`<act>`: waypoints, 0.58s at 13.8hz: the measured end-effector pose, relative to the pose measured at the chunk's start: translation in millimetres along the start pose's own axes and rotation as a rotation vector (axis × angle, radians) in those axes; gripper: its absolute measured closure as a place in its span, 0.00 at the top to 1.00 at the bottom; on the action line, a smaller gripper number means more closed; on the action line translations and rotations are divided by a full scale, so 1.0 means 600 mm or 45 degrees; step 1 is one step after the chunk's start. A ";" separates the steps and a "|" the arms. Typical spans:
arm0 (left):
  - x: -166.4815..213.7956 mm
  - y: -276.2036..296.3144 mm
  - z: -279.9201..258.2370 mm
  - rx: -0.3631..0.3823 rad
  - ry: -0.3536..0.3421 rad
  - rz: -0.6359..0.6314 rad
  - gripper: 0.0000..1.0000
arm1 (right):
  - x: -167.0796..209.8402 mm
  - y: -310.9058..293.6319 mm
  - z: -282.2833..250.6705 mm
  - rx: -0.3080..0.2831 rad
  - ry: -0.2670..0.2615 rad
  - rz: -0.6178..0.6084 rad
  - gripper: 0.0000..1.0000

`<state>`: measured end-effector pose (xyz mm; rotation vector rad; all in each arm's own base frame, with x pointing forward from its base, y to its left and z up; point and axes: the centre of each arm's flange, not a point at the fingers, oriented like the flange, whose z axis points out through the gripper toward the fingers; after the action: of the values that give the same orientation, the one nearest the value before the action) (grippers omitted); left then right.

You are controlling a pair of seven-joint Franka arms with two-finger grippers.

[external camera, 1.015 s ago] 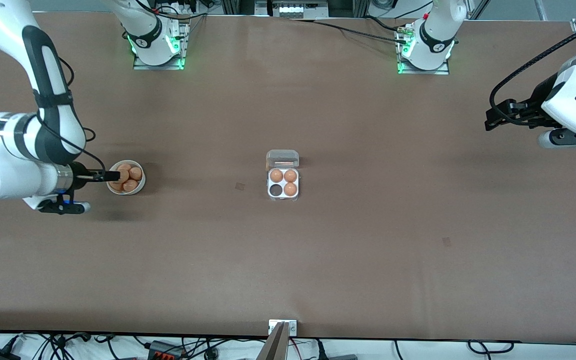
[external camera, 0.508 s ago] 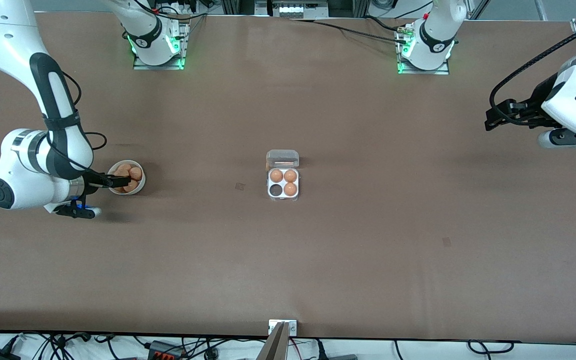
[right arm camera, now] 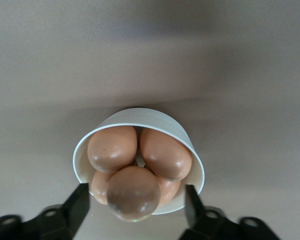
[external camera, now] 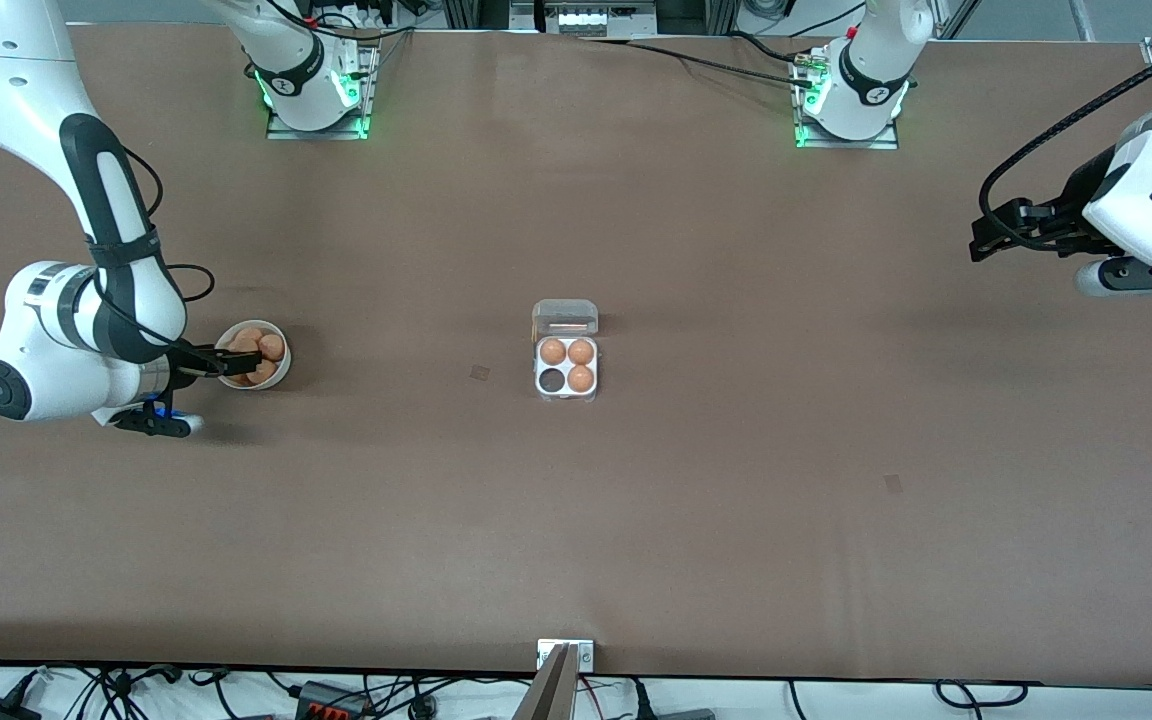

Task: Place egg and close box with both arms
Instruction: 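Grasp a brown egg from the white bowl with the right gripper, then carry the egg with the right gripper over the clear egg box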

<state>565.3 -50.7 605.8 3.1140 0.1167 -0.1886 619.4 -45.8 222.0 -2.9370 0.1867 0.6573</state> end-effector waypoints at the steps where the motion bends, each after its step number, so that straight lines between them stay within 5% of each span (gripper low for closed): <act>1: 0.000 0.000 0.000 0.000 0.000 0.000 1.00 | 0.000 0.000 0.001 0.000 -0.001 0.000 0.72; 2: 0.000 0.000 0.000 0.000 0.000 0.000 1.00 | 0.000 0.000 0.001 0.000 -0.001 0.000 0.71; 4: 0.000 0.000 0.000 0.000 0.000 0.000 1.00 | 0.000 0.000 0.001 0.002 -0.001 0.001 0.52; 8: 0.000 0.000 0.000 0.000 0.000 0.000 1.00 | 0.002 -0.002 -0.005 0.003 0.007 -0.001 0.47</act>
<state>565.3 -50.7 605.8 3.1140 0.1167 -0.1886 621.8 -45.4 224.6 -2.9364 0.1868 0.6490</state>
